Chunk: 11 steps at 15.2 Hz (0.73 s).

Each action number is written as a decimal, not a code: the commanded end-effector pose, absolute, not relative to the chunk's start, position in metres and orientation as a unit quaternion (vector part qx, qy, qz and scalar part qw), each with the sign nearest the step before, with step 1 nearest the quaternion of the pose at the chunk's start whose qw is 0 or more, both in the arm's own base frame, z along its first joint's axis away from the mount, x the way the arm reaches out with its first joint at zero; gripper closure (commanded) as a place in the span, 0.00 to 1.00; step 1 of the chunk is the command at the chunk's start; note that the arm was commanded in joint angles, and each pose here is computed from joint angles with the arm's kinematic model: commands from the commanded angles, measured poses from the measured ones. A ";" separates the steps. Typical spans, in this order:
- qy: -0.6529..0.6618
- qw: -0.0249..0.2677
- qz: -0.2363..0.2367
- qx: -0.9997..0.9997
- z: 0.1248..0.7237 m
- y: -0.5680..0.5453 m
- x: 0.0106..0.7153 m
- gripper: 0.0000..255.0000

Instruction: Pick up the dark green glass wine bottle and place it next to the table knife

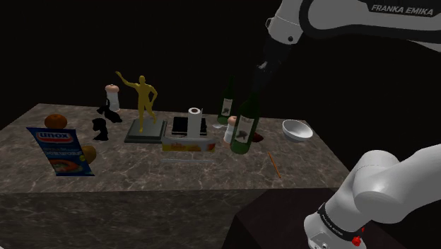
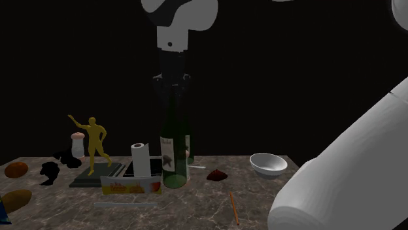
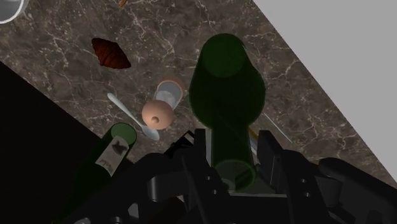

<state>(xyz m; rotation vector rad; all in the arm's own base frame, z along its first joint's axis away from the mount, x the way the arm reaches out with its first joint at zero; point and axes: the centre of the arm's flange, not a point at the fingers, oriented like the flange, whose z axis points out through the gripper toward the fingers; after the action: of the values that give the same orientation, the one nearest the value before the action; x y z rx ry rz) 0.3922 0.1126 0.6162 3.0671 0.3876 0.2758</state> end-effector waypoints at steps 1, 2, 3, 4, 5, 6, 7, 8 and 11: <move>0.125 0.019 0.089 0.988 0.606 0.113 0.393 1.00; 0.125 0.019 0.089 0.988 0.601 0.113 0.393 1.00; 0.125 0.019 0.089 0.988 0.595 0.113 0.393 1.00; 0.125 0.019 0.089 0.988 0.590 0.113 0.393 1.00; 0.125 0.019 0.089 0.988 0.585 0.113 0.393 1.00; 0.125 0.019 0.089 0.988 0.580 0.113 0.393 1.00; 0.125 0.019 0.089 0.988 0.574 0.113 0.393 1.00; 0.125 0.019 0.089 0.988 0.569 0.113 0.393 1.00; 0.125 0.019 0.089 0.988 0.553 0.113 0.393 1.00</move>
<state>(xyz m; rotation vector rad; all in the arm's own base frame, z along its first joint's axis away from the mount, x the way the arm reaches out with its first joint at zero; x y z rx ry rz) 0.3936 0.1120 0.5590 3.0670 0.3877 0.2755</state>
